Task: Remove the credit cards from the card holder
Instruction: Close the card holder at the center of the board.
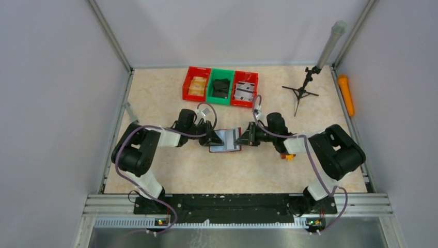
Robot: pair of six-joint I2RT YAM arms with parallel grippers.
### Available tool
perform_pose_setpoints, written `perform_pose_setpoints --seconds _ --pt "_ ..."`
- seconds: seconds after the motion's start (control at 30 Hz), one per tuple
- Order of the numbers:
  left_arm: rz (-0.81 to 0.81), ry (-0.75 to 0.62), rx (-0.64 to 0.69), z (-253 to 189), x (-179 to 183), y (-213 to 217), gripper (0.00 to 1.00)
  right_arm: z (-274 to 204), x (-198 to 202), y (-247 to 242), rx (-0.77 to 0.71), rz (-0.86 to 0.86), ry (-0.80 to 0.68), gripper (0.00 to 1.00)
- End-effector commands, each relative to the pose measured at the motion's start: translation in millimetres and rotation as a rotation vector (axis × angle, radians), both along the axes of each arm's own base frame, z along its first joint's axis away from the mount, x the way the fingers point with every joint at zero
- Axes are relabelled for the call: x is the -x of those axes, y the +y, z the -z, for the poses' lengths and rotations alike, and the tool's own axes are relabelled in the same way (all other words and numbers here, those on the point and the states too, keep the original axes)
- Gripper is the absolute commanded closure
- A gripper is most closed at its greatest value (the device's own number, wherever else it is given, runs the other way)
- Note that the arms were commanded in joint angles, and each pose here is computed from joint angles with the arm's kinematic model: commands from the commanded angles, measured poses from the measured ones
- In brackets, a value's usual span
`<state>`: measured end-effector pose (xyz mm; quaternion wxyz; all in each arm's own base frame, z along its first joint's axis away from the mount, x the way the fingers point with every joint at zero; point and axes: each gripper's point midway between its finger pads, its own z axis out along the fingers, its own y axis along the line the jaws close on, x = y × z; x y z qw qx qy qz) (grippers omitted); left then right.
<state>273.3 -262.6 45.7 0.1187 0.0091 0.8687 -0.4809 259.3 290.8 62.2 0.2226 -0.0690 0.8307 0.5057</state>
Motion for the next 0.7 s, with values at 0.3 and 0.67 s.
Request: perform_pose_setpoints --seconds 0.3,0.67 --pt "0.026 -0.232 0.373 -105 17 -22 0.86 -100 34 7 -0.277 -0.143 -0.128 1.00" --pt "0.103 -0.234 0.597 -151 36 -31 0.82 -137 53 5 -0.389 -0.199 -0.145 1.00"
